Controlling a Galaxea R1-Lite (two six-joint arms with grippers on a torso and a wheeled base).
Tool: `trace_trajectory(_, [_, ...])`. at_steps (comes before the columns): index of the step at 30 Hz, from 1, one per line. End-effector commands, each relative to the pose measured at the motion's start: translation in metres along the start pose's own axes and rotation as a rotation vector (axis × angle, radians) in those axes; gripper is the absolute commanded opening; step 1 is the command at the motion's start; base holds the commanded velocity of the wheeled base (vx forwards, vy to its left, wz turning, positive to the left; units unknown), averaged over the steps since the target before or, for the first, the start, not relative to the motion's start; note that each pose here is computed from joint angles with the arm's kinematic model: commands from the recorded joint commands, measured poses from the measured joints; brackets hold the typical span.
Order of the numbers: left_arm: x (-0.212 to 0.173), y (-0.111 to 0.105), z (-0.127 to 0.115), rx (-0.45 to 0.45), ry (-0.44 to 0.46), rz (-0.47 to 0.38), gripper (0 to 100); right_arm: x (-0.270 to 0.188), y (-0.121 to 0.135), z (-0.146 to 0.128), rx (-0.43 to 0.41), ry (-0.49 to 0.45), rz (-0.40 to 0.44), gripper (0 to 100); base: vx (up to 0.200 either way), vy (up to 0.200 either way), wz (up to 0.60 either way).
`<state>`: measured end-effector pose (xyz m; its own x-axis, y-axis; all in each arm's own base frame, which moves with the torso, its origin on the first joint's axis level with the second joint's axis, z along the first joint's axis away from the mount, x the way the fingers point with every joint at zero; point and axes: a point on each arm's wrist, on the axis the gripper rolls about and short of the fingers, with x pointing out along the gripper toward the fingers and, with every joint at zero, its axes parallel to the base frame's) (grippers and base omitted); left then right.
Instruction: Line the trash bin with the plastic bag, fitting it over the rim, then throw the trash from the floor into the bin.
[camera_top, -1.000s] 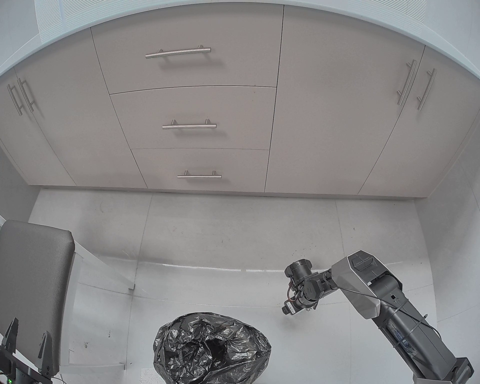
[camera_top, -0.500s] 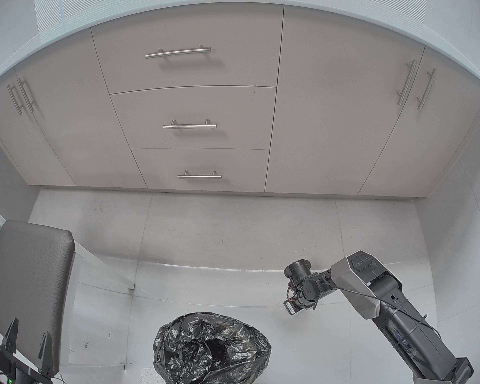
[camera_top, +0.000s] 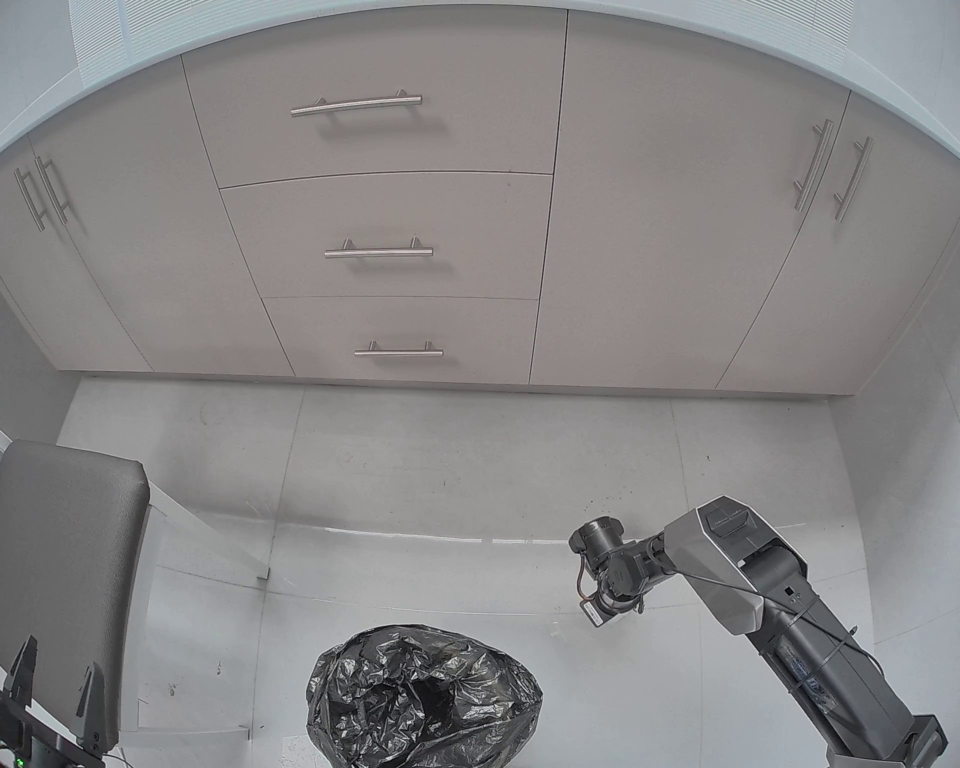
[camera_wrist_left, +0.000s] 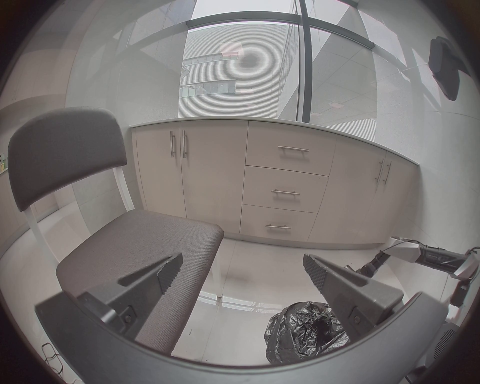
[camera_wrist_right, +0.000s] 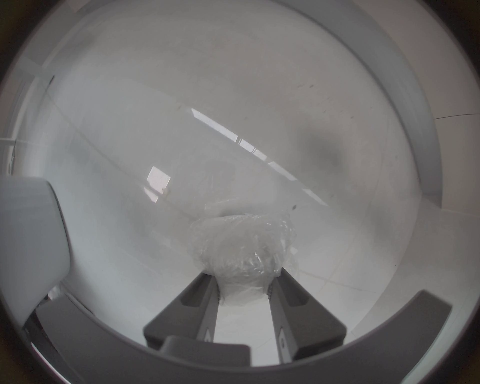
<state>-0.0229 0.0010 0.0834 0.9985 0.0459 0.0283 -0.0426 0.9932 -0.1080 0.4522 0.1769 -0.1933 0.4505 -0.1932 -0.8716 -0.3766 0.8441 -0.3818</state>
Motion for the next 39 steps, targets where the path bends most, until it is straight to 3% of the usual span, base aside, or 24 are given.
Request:
trace_trajectory(1, [-0.001,0.000,-0.002,-0.001,-0.012,-0.001,100,-0.065,-0.044,0.051,0.081,-0.156,-0.070,0,0.000,0.000,0.00])
trace_trajectory(9, [-0.001,0.000,-0.002,-0.002,-0.012,-0.001,100,-0.184,-0.085,0.095,0.101,-0.311,-0.091,0,0.000,0.000,0.00])
trace_trajectory(15, [-0.001,0.000,-0.002,-0.001,-0.012,-0.001,100,-0.262,-0.087,0.102,0.074,-0.362,-0.073,0,0.000,0.000,0.00])
trace_trajectory(17, [-0.001,0.000,-0.002,-0.001,-0.012,-0.001,100,-0.313,-0.077,0.102,0.037,-0.403,-0.049,0,0.000,0.000,0.00])
trace_trajectory(21, [-0.001,0.000,-0.002,-0.001,-0.012,-0.001,100,-0.353,-0.055,0.098,-0.022,-0.437,-0.011,0,0.000,0.000,0.00])
trace_trajectory(22, [-0.001,0.000,-0.001,-0.002,-0.013,-0.001,100,-0.375,-0.033,0.094,-0.071,-0.463,0.020,0,0.000,0.000,0.00])
trace_trajectory(24, [-0.001,0.000,-0.001,-0.004,-0.013,-0.001,100,-0.391,-0.014,0.090,-0.116,-0.486,0.044,0,-0.200,0.000,0.00])
trace_trajectory(26, [-0.001,0.000,-0.001,-0.004,-0.013,-0.001,100,-0.393,-0.013,0.090,-0.118,-0.489,0.044,0,-0.200,0.000,0.00])
trace_trajectory(27, [-0.001,0.000,-0.001,-0.004,-0.013,-0.001,100,-0.411,0.012,0.084,-0.183,-0.517,0.035,0,-0.200,0.000,0.00])
trace_trajectory(39, [-0.001,0.000,-0.001,-0.006,-0.013,-0.001,100,-0.413,0.066,0.073,-0.315,-0.517,0.039,0,-0.200,0.000,0.00])
